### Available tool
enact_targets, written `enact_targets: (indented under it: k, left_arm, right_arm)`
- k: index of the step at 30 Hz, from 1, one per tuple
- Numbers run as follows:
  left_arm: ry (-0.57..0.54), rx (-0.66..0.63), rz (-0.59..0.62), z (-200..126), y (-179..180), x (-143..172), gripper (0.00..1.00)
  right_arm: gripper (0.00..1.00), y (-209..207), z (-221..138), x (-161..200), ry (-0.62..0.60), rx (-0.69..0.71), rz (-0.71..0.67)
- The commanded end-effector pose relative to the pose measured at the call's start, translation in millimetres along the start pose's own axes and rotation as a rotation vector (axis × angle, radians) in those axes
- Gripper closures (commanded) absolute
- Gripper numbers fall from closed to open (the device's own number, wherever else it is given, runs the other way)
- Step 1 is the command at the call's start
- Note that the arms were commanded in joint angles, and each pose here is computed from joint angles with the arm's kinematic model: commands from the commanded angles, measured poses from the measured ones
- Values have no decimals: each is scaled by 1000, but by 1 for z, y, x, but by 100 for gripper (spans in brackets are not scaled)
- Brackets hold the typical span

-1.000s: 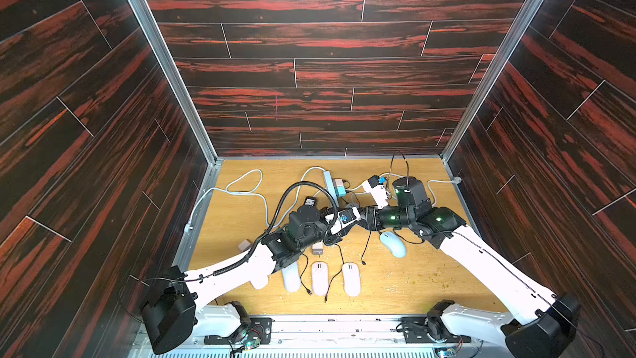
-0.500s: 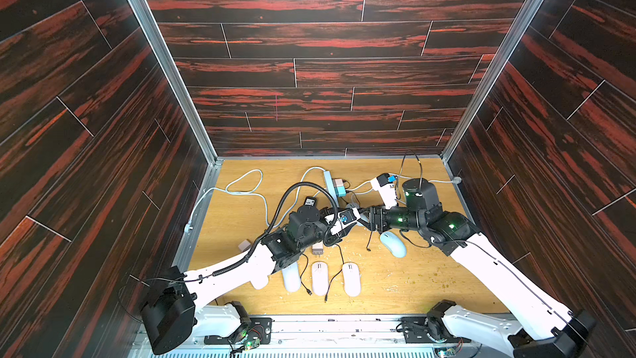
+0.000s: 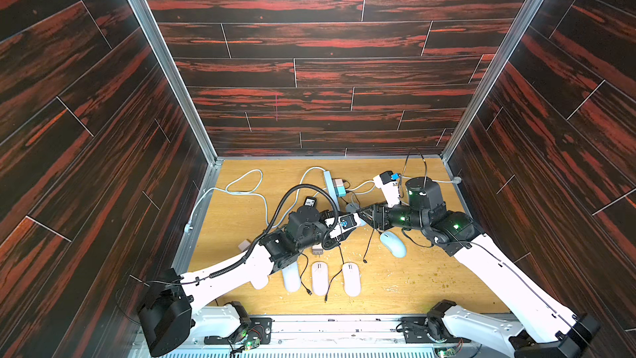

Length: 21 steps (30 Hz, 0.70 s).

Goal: Unplug the wireless mouse
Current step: Remove the power cord from the plug.

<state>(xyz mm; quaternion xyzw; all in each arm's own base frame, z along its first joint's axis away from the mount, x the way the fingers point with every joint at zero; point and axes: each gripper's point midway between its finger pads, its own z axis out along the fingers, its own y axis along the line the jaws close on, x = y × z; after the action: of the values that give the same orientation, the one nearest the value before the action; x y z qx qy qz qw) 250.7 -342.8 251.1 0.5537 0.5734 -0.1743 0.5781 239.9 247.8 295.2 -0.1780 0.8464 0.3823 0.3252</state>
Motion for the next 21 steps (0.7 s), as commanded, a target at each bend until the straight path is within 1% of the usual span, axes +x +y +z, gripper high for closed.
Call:
enact_targets:
  k: [1, 8, 9, 11, 12, 21]
  left_arm:
    - [-43, -7, 27, -10, 3, -16, 100]
    - [-47, -8, 29, -13, 3, -17, 100]
    - [-48, -7, 29, -13, 2, -16, 100]
    - [-49, -4, 29, -14, 1, -16, 100]
    - [-48, -5, 29, -14, 1, -16, 100]
    - [-58, 11, 30, -16, -1, -18, 100]
  right_arm:
    - [54, 9, -2, -3, 5, -35, 5]
    - [57, -2, 8, 9, 68, 1, 52]
    - [58, -1, 8, 9, 67, -7, 53]
    - [65, 1, 9, 7, 59, -22, 56]
    - [67, 3, 8, 6, 54, -28, 56]
    - [70, 3, 13, 6, 59, -43, 60]
